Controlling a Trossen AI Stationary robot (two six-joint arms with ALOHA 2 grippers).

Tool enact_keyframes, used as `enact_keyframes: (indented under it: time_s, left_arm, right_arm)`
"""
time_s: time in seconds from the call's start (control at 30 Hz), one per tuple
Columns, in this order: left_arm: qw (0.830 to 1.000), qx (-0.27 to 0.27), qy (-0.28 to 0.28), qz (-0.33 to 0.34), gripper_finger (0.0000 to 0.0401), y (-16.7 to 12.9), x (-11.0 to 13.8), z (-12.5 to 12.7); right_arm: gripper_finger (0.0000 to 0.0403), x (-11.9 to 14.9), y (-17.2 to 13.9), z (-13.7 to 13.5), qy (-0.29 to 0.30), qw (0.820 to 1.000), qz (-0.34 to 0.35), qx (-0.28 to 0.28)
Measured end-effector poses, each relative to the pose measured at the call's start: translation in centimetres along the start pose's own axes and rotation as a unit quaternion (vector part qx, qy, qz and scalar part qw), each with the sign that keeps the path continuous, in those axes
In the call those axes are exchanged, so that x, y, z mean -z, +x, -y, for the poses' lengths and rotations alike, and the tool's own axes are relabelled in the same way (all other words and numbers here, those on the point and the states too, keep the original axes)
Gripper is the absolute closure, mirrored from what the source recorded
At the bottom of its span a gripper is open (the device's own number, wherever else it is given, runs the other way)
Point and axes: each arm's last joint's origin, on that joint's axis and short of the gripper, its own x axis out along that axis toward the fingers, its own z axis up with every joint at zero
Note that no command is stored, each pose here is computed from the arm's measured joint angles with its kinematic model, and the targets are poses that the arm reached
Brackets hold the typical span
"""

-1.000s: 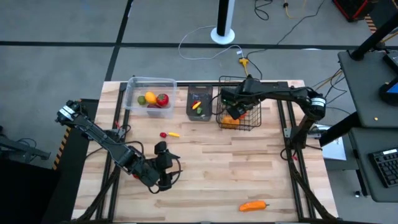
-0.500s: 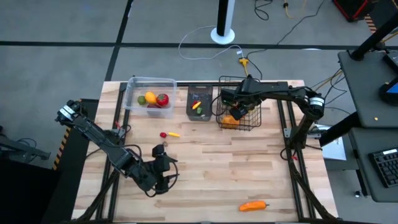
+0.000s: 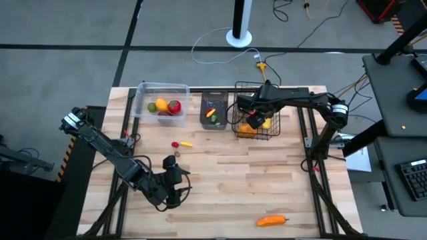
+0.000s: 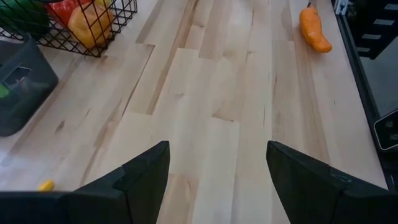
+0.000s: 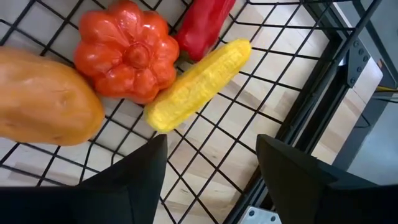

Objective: Sort produce into baskets
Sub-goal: Put the yellow corn into the black bin

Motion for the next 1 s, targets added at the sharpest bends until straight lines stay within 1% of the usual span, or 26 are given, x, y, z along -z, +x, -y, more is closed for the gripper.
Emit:
enact_keyframes:
  time_s: [0.23,0.37,0.5,0.73,0.9,1.0]
  left_arm:
    - [1.000,0.000,-0.009,0.000,0.0150,0.0,0.0,0.0]
    - [1.000,0.000,-0.014,0.000,0.0150,0.0,0.0,0.0]
    - [1.000,0.000,-0.018,0.000,0.0150,0.0,0.0,0.0]
    - [1.000,0.000,-0.015,-0.004,0.0150,0.4,0.2,0.2]
    - [0.999,0.015,-0.010,-0.027,0.0150,0.6,0.6,0.3]
    - [0.999,0.007,-0.011,-0.041,0.0150,0.6,0.8,0.1]
  right_arm:
    - [0.0168,1.1,-1.4,-0.2,-0.012,1.000,0.023,-0.014]
    - [0.0174,2.6,-3.0,-0.5,-0.019,0.998,0.054,-0.036]
    - [0.0174,4.5,-4.7,-1.7,-0.047,0.992,0.093,-0.066]
    - [0.0175,8.2,-6.9,-4.9,-0.113,0.974,0.155,-0.122]
    - [0.0172,10.5,-8.0,-7.0,-0.149,0.956,0.193,-0.160]
    - [0.0173,11.6,-8.6,-8.1,-0.163,0.945,0.217,-0.182]
